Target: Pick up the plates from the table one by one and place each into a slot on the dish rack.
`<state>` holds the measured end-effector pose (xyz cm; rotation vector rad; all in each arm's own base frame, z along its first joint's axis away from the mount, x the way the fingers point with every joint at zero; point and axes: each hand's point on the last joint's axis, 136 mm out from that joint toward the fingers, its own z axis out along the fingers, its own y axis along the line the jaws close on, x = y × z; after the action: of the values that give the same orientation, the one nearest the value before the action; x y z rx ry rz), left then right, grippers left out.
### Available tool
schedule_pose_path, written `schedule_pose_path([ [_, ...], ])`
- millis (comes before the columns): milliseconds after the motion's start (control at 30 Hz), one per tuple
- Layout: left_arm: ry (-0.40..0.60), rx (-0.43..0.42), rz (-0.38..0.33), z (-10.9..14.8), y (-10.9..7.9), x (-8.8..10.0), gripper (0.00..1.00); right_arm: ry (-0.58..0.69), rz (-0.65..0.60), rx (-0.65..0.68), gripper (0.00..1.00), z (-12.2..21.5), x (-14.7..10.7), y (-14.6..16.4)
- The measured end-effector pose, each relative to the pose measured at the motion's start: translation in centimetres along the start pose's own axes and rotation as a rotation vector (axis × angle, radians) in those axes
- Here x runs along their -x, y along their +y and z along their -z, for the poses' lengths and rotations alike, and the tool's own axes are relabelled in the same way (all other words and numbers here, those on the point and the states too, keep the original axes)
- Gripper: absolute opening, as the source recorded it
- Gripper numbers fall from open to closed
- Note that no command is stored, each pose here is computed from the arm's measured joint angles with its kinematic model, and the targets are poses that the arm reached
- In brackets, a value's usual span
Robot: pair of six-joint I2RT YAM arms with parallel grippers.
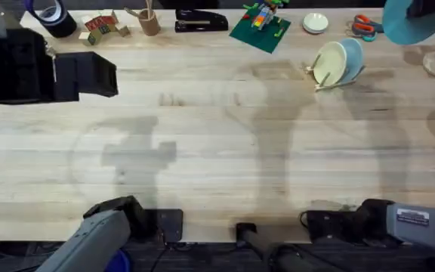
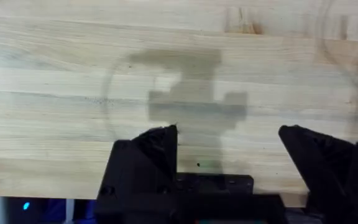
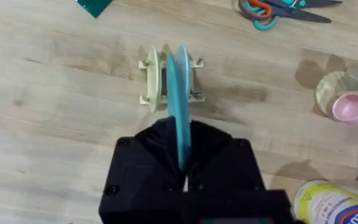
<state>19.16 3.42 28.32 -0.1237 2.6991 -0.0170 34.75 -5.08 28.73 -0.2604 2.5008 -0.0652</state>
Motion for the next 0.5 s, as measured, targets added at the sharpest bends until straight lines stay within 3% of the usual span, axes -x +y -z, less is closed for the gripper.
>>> schedule_pose_path([
  [500,0.0,0.0,0.0,0.0,0.0,0.0,0.995,0.042,-0.001,-0.032,0.047,-1.3,-0.3,-0.9],
])
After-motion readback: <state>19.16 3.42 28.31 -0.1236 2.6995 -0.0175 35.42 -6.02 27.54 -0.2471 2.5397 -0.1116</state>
